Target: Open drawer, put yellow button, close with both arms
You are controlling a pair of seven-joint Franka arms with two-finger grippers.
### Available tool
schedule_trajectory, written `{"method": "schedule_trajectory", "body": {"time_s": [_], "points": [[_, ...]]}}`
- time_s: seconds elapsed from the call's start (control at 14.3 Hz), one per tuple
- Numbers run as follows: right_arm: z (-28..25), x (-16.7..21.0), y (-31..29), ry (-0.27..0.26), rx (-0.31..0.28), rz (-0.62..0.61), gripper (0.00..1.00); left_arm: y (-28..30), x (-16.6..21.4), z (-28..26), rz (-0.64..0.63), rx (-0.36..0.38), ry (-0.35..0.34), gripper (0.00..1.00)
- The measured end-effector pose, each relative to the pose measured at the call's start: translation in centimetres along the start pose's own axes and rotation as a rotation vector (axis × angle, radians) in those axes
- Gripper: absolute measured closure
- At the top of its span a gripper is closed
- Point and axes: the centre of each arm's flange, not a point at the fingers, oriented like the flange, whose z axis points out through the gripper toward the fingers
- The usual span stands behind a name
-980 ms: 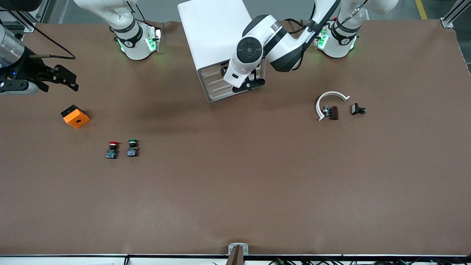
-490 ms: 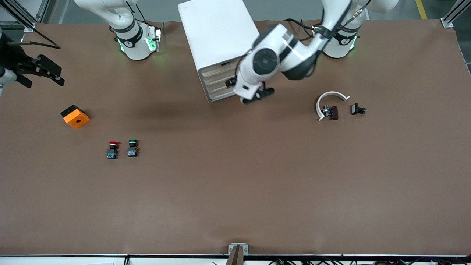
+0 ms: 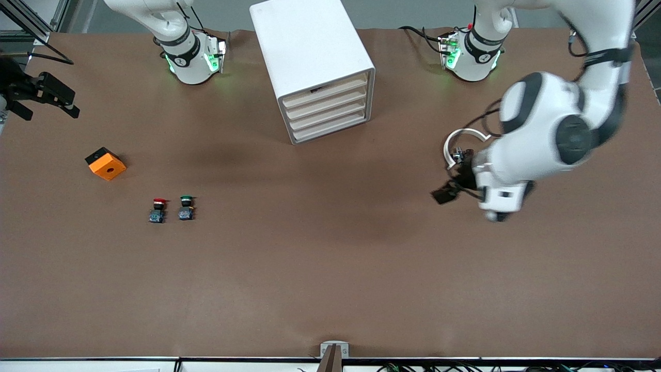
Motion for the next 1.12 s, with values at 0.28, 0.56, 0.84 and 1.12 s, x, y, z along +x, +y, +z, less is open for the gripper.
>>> {"method": "schedule_trajectory", "body": {"time_s": [0.28, 0.56, 0.84, 1.12], "points": [[-0.1, 0.1, -0.1, 0.002, -0.001, -0.003, 0.0, -6.5, 8.2, -5.3, 0.162, -0.016, 0.078, 0.0], [-0.1, 0.1, -0.1, 0.003, -0.001, -0.003, 0.0, -10.9, 10.3, -10.0, 0.349, 0.039, 0.13, 0.0], [-0.2, 0.1, -0.1, 0.004, -0.001, -0.003, 0.0, -12.9, 5.2, -16.5, 0.497, 0.176, 0.215, 0.0], [-0.3, 0.2, -0.1, 0.006, -0.001, -0.003, 0.0, -14.4, 2.2, -19.6, 0.646, 0.201, 0.227, 0.0]]}}
